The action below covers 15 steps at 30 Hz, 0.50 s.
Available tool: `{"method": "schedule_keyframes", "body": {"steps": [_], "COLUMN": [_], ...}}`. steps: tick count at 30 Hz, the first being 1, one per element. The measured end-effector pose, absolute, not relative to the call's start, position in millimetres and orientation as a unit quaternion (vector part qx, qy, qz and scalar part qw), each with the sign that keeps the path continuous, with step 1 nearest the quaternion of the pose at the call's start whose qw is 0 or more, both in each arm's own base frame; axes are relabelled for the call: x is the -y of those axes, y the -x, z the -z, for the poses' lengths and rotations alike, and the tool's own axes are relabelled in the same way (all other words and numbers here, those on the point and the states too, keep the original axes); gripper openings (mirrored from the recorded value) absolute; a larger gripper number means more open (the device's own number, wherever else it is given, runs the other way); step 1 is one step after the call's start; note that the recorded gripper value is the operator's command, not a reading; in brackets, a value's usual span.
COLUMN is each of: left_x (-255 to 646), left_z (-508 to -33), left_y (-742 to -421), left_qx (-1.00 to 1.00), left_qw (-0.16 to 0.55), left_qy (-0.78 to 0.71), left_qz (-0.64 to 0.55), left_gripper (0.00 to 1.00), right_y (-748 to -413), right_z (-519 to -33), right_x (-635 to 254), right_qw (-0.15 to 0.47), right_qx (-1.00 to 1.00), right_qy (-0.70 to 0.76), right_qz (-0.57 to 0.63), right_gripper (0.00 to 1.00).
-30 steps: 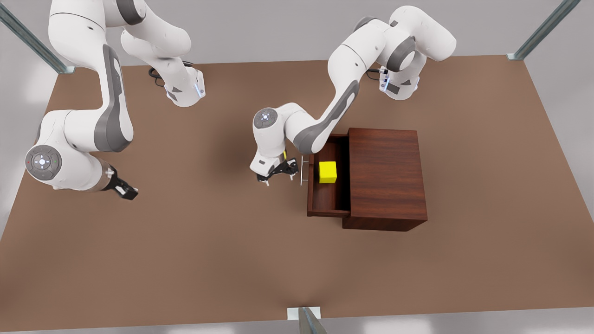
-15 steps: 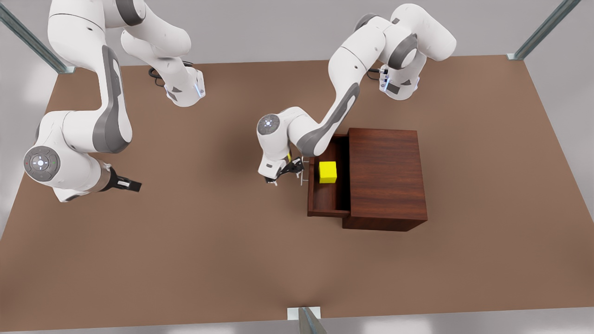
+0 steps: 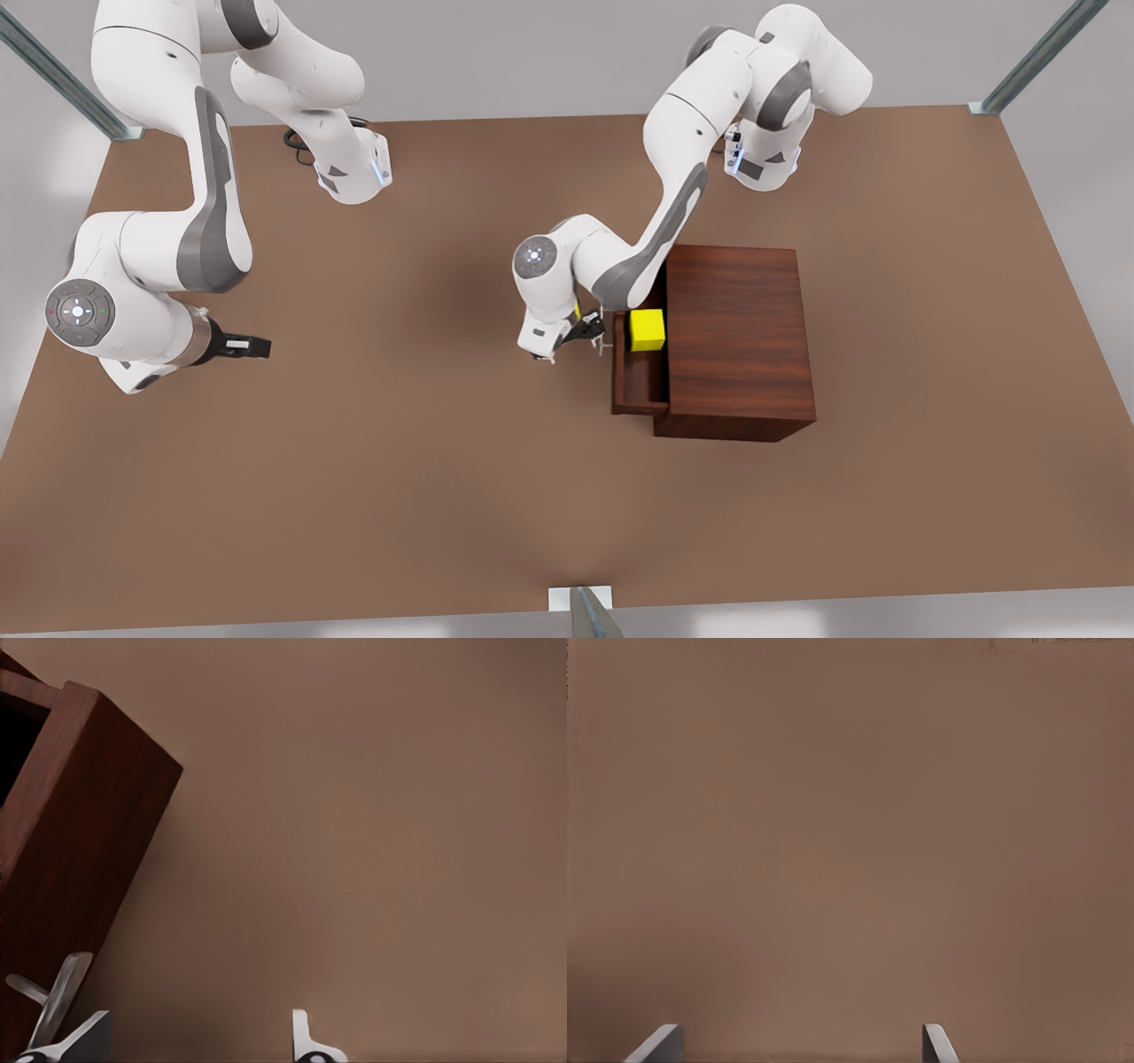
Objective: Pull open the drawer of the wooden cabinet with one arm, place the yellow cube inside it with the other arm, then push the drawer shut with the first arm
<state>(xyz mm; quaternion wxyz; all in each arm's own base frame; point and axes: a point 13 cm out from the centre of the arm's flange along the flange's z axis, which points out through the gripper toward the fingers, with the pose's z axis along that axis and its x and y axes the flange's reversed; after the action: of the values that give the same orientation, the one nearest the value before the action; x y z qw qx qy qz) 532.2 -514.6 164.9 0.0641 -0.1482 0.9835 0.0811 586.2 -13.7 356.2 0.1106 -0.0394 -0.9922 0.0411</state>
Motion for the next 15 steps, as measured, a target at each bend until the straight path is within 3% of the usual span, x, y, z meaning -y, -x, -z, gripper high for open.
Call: {"method": "schedule_keyframes", "body": {"steps": [15], "left_x": [475], "left_z": [-173], "left_y": [-513], "left_qx": [-0.989], "left_qw": [0.039], "left_qy": [0.105], "left_qz": [-0.099], "left_gripper": [1.0], "right_y": [-586], "right_z": [-356], "right_x": [14], "right_qw": [0.112], "right_qx": [0.993], "right_qy": [0.0], "right_qz": [-0.037], "right_gripper": [1.0]}}
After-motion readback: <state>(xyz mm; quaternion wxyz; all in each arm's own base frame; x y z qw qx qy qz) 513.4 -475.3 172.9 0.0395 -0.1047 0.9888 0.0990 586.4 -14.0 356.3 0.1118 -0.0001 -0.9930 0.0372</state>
